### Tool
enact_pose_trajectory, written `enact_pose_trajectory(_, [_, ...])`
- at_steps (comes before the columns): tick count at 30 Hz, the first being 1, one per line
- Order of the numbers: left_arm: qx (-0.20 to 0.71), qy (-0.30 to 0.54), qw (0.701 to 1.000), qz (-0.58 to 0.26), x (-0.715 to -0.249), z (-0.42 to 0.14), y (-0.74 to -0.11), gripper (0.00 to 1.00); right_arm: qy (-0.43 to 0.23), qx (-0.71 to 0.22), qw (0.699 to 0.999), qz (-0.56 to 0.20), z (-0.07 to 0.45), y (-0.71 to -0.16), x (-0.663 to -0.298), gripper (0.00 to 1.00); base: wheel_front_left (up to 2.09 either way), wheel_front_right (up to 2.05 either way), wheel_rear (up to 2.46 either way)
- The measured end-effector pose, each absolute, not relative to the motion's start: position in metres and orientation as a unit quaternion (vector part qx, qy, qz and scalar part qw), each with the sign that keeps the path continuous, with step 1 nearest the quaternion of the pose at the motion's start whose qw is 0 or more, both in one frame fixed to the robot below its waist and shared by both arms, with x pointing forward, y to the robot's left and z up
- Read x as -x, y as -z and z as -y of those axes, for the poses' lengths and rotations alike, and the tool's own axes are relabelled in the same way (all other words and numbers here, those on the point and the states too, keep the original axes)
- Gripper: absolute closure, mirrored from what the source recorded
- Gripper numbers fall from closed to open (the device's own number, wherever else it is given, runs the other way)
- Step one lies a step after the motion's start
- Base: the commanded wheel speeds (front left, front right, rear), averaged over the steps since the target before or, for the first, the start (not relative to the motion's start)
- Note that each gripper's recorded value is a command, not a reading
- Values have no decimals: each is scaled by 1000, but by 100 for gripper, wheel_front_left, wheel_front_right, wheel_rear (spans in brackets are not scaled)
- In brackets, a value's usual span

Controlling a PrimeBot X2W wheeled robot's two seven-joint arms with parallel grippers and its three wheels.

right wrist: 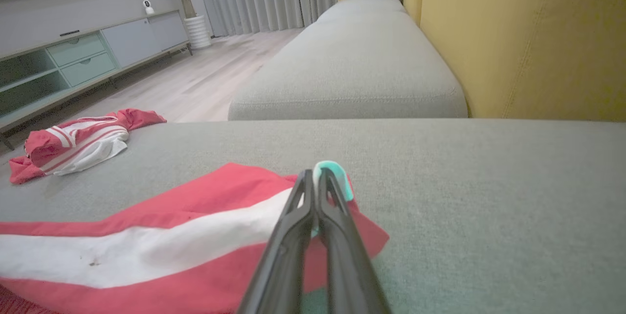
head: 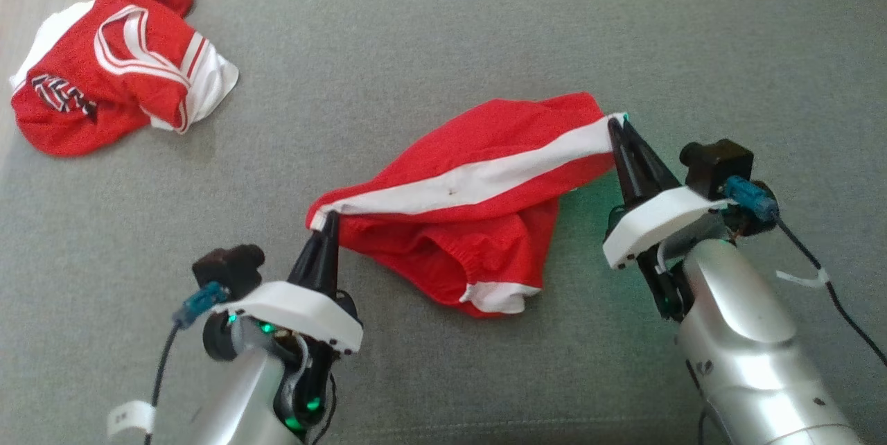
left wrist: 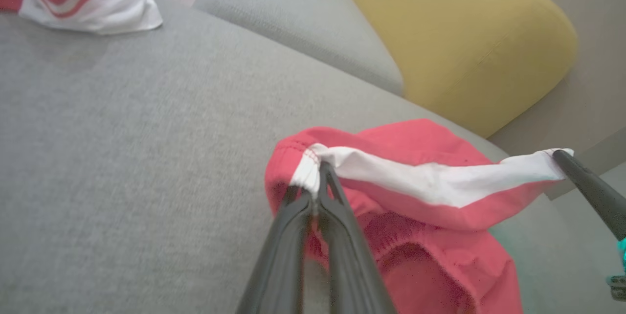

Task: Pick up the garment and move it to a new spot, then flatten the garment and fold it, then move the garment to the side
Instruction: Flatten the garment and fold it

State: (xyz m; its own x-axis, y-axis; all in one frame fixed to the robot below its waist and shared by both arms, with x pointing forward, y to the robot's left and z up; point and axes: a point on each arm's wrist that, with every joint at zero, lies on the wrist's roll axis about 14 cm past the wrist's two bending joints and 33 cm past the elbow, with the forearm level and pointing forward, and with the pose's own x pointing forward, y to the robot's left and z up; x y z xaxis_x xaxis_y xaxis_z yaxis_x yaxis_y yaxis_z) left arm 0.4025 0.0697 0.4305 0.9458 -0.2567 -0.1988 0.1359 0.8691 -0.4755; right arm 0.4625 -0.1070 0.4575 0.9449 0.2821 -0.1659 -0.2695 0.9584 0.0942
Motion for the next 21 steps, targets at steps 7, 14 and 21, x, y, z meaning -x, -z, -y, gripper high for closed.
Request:
enact_pose_trajectory(7, [227,144,963,-22,-418,-70,-501,100,-136,-21,990,16,120,-526,-466,100,0,0,0])
enact_pose_trajectory(14, [187,221,949,122,-412,-64,-620,100,-127,0,977,171,142,-632,-437,100,0,0,0])
enact_pose_trajectory(21, [139,307,915,222,-382,-36,-725,100,-108,32,946,305,160,-732,-382,100,0,0,0])
